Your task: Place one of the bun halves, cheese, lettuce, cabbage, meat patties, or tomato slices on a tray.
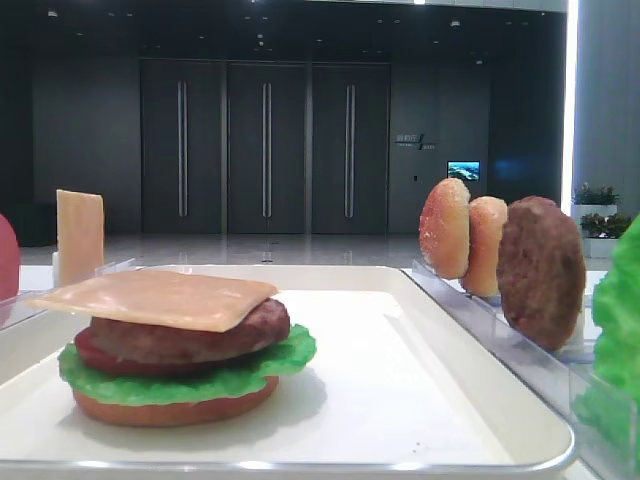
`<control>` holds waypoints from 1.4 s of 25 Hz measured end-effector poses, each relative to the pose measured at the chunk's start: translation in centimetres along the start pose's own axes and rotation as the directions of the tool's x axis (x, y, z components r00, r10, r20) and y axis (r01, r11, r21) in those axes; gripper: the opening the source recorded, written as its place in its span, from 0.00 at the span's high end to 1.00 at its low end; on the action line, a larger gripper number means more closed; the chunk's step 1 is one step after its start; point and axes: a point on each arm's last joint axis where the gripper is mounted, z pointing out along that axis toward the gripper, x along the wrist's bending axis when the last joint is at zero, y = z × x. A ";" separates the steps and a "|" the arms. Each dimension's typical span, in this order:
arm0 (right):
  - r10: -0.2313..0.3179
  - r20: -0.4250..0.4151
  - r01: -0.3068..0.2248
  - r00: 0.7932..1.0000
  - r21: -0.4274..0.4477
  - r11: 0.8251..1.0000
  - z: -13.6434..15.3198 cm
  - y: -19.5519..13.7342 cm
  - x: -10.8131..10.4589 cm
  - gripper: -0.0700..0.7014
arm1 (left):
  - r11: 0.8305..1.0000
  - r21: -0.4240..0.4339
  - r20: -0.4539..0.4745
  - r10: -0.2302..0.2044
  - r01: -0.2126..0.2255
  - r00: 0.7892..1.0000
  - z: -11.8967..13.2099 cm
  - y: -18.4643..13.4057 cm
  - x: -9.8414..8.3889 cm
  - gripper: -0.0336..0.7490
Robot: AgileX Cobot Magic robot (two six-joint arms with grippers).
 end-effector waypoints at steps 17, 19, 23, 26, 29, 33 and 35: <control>0.000 0.000 0.000 1.000 0.000 1.000 0.0 0.0 0.0 0.54 | 0.954 -0.296 -0.004 0.045 -0.044 0.999 -8.2 -12.2 -1.5 0.57; 0.000 0.000 0.000 1.000 0.000 1.000 0.0 0.0 0.0 0.54 | 0.938 -0.344 -0.009 0.046 -0.046 0.999 -8.6 -14.3 -1.6 0.57; 0.000 0.000 0.000 1.000 0.000 1.000 0.0 0.0 0.0 0.54 | 0.900 -0.434 -0.015 0.038 -0.041 0.999 -8.3 -18.7 -2.0 0.57; 0.000 0.000 0.000 1.000 0.000 1.000 0.0 0.0 0.0 0.54 | 0.879 -0.475 -0.008 0.036 -0.035 0.999 -7.3 -21.7 -2.3 0.57; 0.000 0.000 0.000 1.000 0.000 1.000 0.0 0.0 0.0 0.54 | 0.855 -0.517 -0.009 0.037 -0.036 0.999 -5.8 -24.3 -2.5 0.57; 0.000 0.000 0.000 1.000 0.000 1.000 0.0 0.0 0.0 0.54 | 0.810 -0.585 -0.017 0.036 -0.039 0.999 -3.9 -27.1 -2.7 0.57; 0.000 0.000 0.000 1.000 0.000 1.000 0.0 0.0 0.0 0.54 | 0.786 -0.618 -0.014 0.027 -0.030 1.000 -3.2 -28.3 -2.8 0.57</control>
